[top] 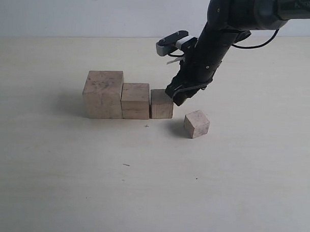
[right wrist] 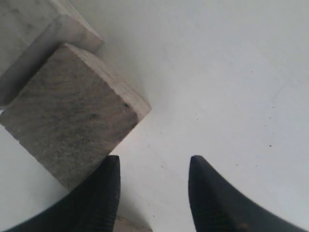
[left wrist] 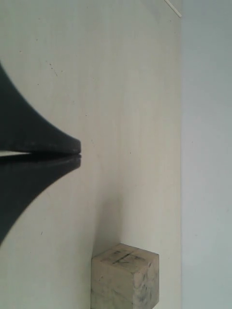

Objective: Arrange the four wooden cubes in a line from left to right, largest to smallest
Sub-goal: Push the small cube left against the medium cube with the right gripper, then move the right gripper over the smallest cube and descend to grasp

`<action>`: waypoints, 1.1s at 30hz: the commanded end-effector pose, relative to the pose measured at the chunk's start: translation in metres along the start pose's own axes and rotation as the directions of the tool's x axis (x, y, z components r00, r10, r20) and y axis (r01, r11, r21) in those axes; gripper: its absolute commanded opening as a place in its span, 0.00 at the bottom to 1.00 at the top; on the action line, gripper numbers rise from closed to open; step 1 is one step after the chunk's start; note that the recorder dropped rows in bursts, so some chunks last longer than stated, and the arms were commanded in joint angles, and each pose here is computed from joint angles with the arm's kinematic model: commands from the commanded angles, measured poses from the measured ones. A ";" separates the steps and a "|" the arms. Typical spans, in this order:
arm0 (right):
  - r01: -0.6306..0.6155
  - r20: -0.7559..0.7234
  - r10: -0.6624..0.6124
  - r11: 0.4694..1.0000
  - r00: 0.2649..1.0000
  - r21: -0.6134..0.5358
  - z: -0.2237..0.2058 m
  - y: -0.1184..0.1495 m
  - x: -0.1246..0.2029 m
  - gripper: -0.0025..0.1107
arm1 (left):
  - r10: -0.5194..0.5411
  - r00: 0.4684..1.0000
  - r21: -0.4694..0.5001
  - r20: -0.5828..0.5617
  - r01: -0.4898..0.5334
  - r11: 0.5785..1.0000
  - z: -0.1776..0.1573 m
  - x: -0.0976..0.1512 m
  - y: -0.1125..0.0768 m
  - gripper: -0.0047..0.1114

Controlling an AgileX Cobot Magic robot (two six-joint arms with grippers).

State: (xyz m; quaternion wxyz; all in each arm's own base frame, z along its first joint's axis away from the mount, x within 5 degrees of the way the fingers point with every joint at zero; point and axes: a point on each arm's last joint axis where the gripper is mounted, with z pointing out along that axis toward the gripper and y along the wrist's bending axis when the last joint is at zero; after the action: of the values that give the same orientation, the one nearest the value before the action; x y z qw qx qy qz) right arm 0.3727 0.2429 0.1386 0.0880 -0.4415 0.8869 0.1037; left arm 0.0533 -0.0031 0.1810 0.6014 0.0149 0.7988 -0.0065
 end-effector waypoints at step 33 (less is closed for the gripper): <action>-0.100 -0.002 0.101 0.994 0.995 0.034 -0.092 0.017 0.007 0.06 | -0.002 1.000 0.003 0.014 0.002 1.000 0.000 0.000 0.000 0.04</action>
State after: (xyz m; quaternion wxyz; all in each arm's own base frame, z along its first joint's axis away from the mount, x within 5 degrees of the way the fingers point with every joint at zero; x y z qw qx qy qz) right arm 0.3529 0.2282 0.2111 0.0855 -0.4066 0.9048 0.0934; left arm 0.0533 -0.0031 0.1810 0.6014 0.0149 0.7988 -0.0065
